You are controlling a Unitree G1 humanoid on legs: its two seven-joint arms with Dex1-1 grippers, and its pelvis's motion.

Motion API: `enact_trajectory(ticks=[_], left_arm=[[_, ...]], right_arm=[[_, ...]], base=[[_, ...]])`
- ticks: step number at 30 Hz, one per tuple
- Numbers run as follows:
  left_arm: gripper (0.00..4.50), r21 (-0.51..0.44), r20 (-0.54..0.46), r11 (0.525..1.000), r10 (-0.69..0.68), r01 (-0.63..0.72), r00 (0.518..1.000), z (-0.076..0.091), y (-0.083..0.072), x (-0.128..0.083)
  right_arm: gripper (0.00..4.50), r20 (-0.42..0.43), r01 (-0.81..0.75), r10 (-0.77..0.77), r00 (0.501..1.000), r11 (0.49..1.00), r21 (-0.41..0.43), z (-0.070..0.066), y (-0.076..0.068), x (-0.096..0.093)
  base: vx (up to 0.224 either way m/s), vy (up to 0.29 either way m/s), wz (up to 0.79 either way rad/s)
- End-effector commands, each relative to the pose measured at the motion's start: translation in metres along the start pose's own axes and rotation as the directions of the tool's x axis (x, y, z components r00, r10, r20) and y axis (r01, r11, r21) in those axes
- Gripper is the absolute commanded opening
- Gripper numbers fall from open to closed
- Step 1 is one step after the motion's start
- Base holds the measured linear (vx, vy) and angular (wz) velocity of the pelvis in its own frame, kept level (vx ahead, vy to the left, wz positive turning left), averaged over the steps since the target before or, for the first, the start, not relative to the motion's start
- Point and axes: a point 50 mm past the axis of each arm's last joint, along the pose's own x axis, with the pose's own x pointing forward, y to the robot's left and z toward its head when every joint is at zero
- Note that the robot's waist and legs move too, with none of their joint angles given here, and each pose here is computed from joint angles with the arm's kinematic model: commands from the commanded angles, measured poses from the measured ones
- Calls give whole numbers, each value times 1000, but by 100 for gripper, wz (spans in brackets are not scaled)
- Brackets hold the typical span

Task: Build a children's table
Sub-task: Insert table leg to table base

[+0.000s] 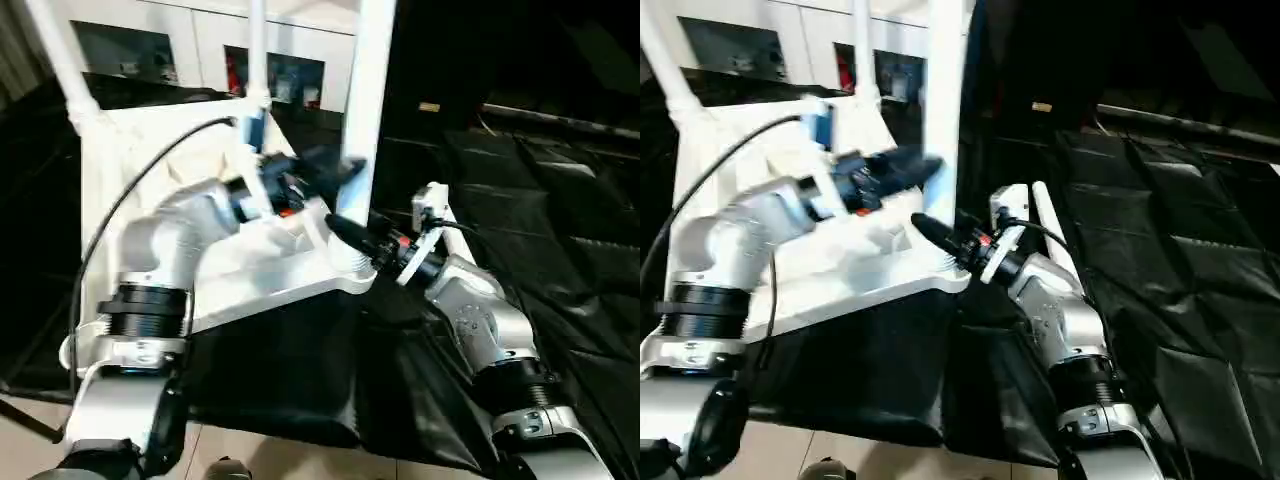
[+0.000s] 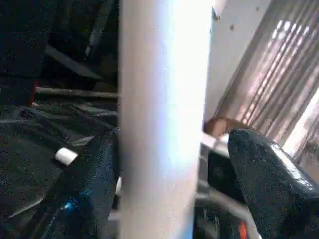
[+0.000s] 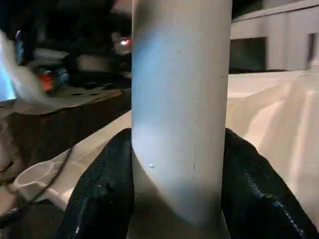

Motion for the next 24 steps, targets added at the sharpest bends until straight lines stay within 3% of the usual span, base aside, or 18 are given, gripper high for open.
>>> enact_trajectory(ticks=[1,14,22,24], left_arm=[[334,6,30,1000,8,-8,1000,10,-1,5],[218,-9,45,999,-44,44,998,17,-4,3],[197,2,20,996,-87,87,996,16,-9,5],[196,39,-26,995,-89,90,996,13,-10,6]], right_arm=[[188,8,-1,1,1000,999,-34,9,-1,-2],[188,9,9,-8,1000,999,-38,11,-3,-3],[188,-8,3,-3,1000,999,-40,9,-2,-3],[188,-11,4,-5,1000,999,-48,10,-3,-3]], base=[[0,0,0],[0,0,0],[0,0,0],[0,0,0]])
